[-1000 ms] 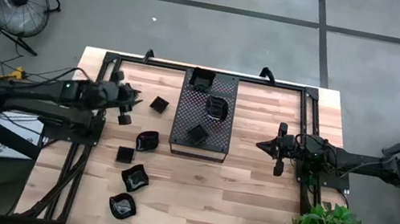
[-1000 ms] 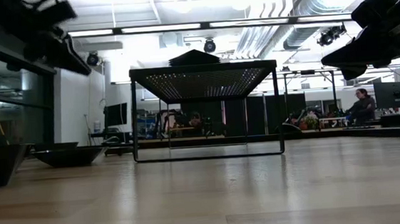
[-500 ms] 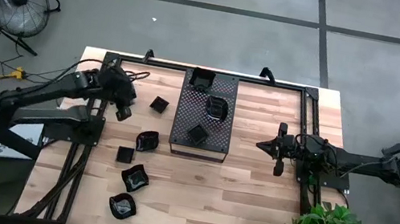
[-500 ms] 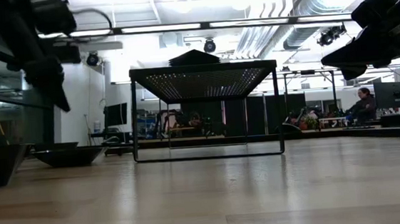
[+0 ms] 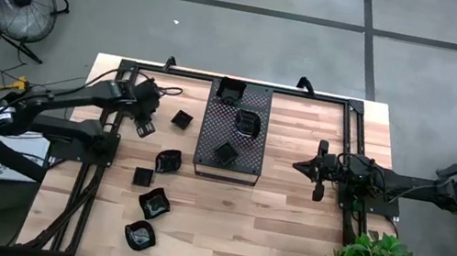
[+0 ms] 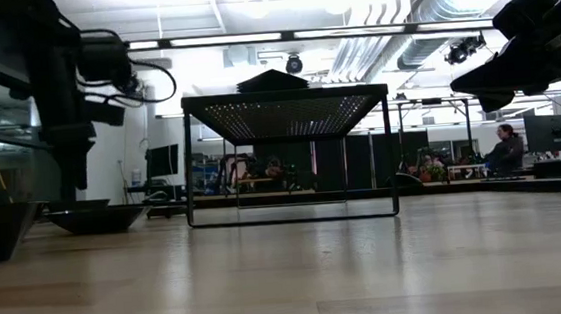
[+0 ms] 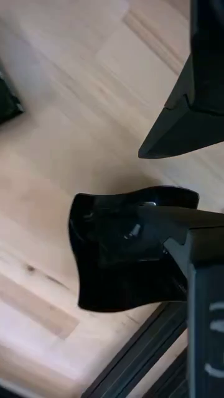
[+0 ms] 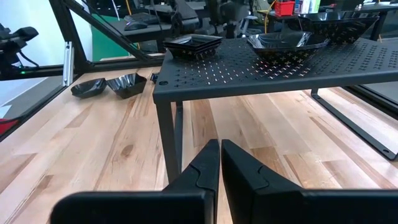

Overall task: Pick & Place Mini shaped plates
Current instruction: Stack the black distorted square plate on top of the other black distorted square plate on the shelf

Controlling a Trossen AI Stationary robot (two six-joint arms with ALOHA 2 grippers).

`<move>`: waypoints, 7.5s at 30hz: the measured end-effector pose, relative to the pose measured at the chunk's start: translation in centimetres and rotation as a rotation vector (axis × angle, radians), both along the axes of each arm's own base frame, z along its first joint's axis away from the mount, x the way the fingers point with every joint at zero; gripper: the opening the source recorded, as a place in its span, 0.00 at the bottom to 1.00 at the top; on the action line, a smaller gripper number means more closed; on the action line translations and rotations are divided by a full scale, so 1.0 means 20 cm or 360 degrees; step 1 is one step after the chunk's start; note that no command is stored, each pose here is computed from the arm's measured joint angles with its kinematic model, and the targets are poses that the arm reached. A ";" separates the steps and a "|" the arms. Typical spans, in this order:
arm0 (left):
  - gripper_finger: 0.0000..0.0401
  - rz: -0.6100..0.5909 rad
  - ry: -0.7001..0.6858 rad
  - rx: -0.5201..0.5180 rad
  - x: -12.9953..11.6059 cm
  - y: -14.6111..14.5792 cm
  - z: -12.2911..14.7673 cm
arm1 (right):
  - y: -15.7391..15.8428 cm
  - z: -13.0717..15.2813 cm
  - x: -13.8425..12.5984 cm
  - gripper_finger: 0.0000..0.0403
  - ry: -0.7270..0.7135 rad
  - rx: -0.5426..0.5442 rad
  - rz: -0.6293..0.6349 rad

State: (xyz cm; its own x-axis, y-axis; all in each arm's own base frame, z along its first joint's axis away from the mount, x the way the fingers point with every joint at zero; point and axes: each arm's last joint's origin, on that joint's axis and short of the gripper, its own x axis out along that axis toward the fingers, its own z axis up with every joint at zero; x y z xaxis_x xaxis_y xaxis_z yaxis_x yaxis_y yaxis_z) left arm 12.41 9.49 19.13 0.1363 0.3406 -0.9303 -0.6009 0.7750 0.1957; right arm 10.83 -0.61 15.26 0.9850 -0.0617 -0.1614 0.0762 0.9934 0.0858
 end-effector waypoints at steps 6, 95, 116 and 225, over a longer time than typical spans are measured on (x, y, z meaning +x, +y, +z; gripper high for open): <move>0.33 0.0021 0.0120 -0.0024 0.03 0.03 -0.05 | 0.00 0.00 0.00 0.03 0.0000 0.0000 0.0000; 0.01 -0.0044 0.0322 -0.0073 0.10 0.08 -0.06 | 0.00 0.00 0.00 0.03 0.0000 0.0000 0.0000; 0.01 -0.0622 0.0327 0.0186 0.25 0.11 0.26 | 0.00 0.00 0.00 0.03 0.0000 0.0000 0.0000; 0.01 -0.1248 0.0085 0.0663 1.04 0.16 0.78 | 0.00 0.00 0.00 0.03 -0.0001 0.0000 0.0000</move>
